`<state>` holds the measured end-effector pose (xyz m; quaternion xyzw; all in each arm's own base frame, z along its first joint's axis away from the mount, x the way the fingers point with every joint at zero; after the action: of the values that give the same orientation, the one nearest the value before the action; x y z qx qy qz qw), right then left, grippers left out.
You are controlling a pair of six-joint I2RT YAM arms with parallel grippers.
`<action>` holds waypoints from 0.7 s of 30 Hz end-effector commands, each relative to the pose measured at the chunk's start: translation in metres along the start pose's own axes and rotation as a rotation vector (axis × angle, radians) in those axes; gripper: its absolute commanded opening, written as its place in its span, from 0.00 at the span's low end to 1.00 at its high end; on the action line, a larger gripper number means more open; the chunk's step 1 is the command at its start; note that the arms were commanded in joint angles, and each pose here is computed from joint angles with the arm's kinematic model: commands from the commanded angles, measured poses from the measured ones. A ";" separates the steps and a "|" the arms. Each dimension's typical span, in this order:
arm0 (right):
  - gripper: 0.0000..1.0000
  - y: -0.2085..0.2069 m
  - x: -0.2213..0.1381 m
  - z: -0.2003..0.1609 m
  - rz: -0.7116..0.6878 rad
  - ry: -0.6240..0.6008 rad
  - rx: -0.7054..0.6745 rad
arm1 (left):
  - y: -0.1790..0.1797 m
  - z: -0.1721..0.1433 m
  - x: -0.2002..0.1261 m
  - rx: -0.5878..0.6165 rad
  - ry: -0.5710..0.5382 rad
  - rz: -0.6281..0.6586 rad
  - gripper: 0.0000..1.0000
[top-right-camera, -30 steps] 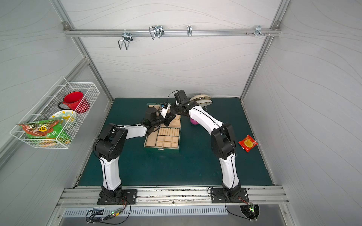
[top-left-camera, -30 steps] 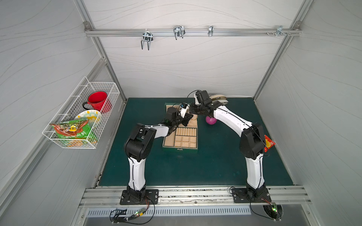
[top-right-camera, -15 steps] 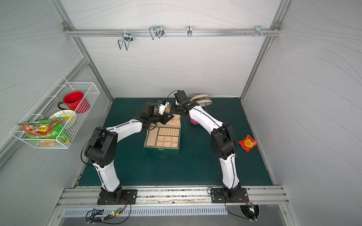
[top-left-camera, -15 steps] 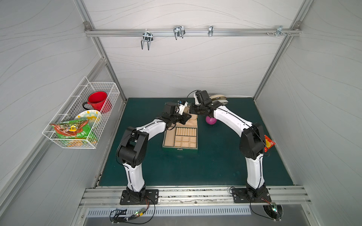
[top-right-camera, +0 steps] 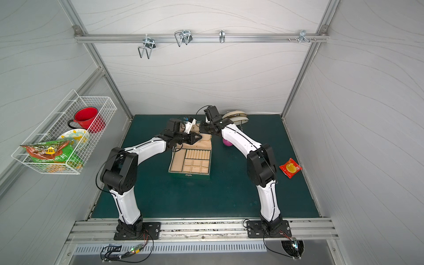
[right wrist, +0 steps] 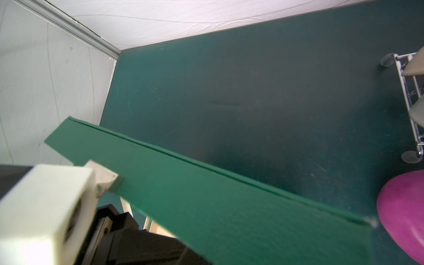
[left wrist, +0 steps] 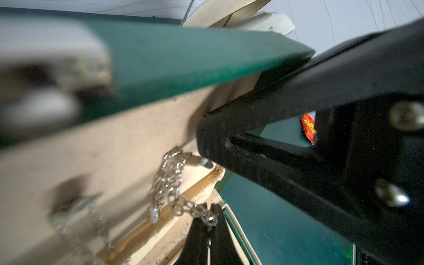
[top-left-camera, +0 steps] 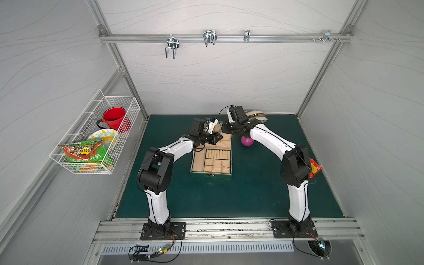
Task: Put jewelry chain into jewelry box
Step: Adjust the necklace at the jewelry box clasp.
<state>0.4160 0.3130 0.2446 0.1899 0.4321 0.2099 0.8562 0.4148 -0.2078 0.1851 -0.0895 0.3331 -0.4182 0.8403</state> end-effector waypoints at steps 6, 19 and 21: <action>0.21 0.005 -0.024 0.007 0.050 -0.043 -0.005 | 0.009 0.000 0.010 -0.020 -0.001 0.009 0.01; 0.32 0.010 -0.056 0.003 0.116 -0.083 -0.001 | 0.009 -0.026 0.017 0.014 0.070 0.113 0.00; 0.34 0.010 -0.061 0.001 0.120 -0.095 -0.007 | 0.010 -0.029 0.017 0.014 0.082 0.115 0.01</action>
<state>0.3870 0.2951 0.2718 0.2125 0.4057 0.2402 0.8559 0.4171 -0.2100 0.1739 -0.0607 0.3316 -0.3892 0.8572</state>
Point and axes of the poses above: each gripper's point midway between its finger pads, its own x axis out along the fingers, its own y axis along the line the jaws close on, z = x × y, the point moved 8 cm from there along -x, back along the fingers, and after that the axes turned 7 degrees about x, right-handed, at the moved point
